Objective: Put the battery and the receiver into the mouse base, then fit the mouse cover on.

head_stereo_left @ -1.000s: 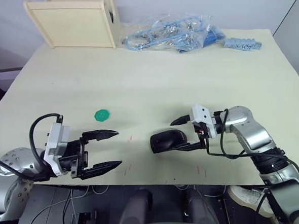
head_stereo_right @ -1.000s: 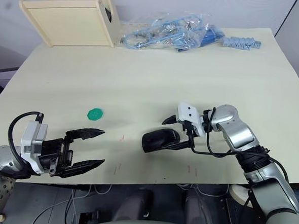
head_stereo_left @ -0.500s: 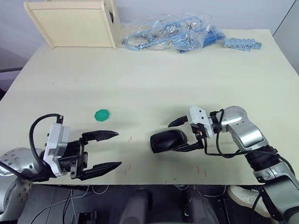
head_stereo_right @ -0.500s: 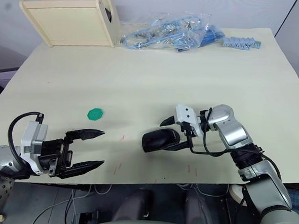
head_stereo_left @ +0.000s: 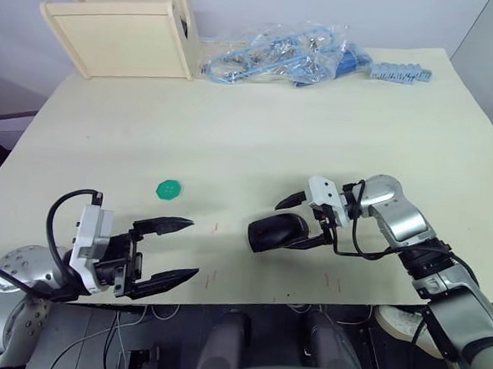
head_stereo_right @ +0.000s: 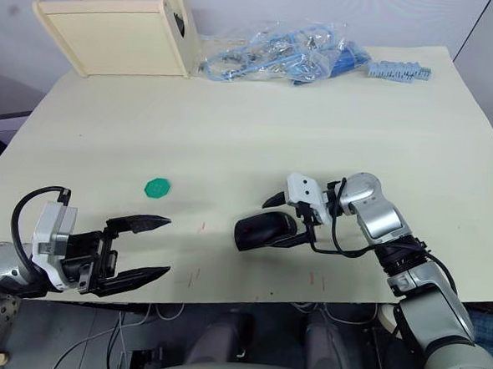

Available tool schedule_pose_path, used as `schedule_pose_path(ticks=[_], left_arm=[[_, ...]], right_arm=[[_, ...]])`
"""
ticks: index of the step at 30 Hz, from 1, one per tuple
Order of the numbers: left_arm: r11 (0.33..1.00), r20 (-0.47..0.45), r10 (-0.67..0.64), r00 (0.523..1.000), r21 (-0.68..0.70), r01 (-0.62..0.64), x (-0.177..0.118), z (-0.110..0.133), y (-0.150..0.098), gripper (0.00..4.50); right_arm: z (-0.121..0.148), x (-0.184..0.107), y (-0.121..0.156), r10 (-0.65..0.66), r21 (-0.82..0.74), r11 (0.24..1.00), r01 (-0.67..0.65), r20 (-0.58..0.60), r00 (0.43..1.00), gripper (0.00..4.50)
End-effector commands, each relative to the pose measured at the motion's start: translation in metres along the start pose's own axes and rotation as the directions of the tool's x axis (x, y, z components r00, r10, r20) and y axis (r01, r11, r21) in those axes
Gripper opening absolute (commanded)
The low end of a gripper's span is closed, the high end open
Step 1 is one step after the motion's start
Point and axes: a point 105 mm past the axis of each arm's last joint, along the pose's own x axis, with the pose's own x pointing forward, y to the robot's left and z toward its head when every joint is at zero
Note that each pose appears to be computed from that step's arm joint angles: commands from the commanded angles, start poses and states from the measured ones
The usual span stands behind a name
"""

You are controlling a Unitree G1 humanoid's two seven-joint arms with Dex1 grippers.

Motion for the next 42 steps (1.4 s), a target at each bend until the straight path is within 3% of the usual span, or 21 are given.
schedule_pose_path(ticks=[1,9,11,12,13,14,34,42], left_arm=[[0.999,0.005,-0.001,1.0,0.044,0.001,-0.0017,0.0098,-0.0013,4.5],[0.999,0.006,-0.001,1.0,0.042,0.001,-0.0018,0.0095,-0.0004,4.5],[0.999,0.007,-0.001,1.0,0.041,0.001,-0.0015,0.0092,-0.0001,4.5],[0.999,0.007,-0.002,1.0,0.041,0.001,-0.0013,0.0091,0.0001,4.5],[0.999,0.007,-0.002,1.0,0.042,0.001,-0.0012,0.0091,0.0002,4.5],[0.999,0.007,-0.002,1.0,0.042,0.002,-0.0012,0.0091,0.0003,4.5],[0.999,0.009,-0.001,1.0,0.041,0.001,-0.0006,0.0083,-0.0004,4.5],[0.999,0.01,-0.001,1.0,0.039,0.001,0.0001,0.0082,-0.0003,4.5]], right_arm=[[0.012,-0.0048,-0.0053,-0.016,-0.048,0.999,0.017,0.021,1.0,4.44],[0.0113,-0.0055,-0.0042,-0.017,-0.046,0.999,0.018,0.02,1.0,4.44],[0.0108,-0.0056,-0.0039,-0.017,-0.044,0.999,0.017,0.018,1.0,3.95],[0.0105,-0.0056,-0.0036,-0.015,-0.043,0.999,0.016,0.017,1.0,3.95],[0.01,-0.0055,-0.0032,-0.014,-0.044,0.999,0.015,0.014,1.0,3.26],[0.0095,-0.0053,-0.0028,-0.013,-0.045,0.999,0.014,0.011,1.0,2.92],[0.0093,-0.0038,-0.0052,-0.033,-0.032,0.999,0.033,-0.003,0.999,2.92],[0.0089,-0.0012,-0.0087,-0.048,0.05,0.998,0.048,-0.004,0.999,2.92]])
